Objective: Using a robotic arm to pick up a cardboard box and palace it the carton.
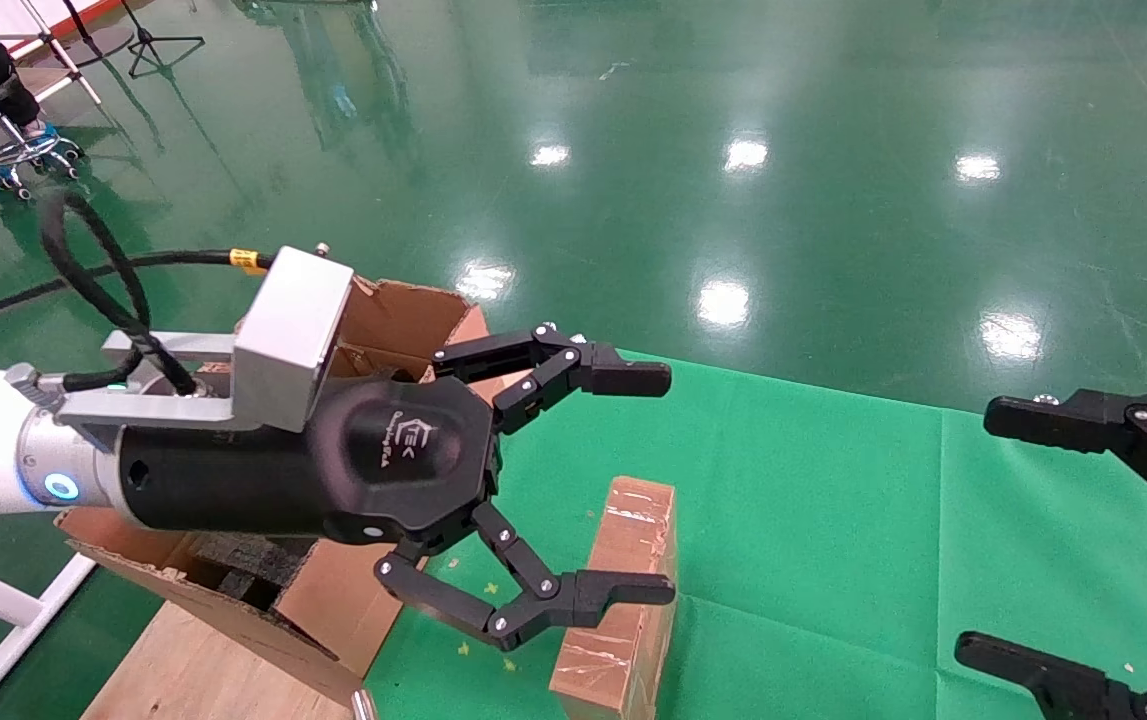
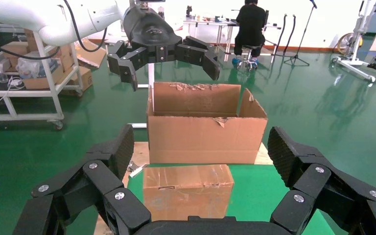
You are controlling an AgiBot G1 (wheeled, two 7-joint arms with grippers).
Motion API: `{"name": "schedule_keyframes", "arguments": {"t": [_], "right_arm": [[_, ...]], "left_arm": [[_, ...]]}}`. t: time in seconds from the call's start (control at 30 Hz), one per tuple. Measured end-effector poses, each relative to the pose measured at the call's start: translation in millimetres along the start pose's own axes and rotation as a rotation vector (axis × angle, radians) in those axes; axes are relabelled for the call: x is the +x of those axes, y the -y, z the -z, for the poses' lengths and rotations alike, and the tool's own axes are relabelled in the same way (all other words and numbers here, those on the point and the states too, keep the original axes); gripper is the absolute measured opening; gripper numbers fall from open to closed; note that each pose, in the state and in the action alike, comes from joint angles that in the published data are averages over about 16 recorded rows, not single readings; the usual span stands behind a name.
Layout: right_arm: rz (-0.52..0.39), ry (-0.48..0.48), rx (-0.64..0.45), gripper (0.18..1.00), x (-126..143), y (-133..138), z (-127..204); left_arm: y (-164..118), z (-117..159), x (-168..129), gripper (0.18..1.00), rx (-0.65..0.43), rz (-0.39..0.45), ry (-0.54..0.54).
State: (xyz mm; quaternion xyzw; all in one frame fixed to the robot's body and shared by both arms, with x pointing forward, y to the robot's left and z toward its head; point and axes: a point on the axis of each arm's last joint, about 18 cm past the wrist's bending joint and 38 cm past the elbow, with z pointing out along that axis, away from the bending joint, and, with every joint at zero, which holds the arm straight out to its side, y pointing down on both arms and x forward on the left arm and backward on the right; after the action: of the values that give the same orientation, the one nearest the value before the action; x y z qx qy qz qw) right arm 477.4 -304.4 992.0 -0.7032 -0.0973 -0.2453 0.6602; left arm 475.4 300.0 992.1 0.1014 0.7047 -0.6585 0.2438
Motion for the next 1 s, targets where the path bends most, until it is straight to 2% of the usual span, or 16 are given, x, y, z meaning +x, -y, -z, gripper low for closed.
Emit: {"name": "schedule_keyframes", "arguments": {"t": [0.5,1.0], "right_arm": [[0.000,0.000,0.000,1.001,0.0,0.0,0.0],[0.000,0.000,0.000,0.984,0.1,0.0,0.1]], "left_arm": [[-1.1,0.1,0.2,1.001,-0.011,0.000,0.000],[-10.9,-4.9,-14.7,1.001,-0.291,-0.039,0.012]]}}
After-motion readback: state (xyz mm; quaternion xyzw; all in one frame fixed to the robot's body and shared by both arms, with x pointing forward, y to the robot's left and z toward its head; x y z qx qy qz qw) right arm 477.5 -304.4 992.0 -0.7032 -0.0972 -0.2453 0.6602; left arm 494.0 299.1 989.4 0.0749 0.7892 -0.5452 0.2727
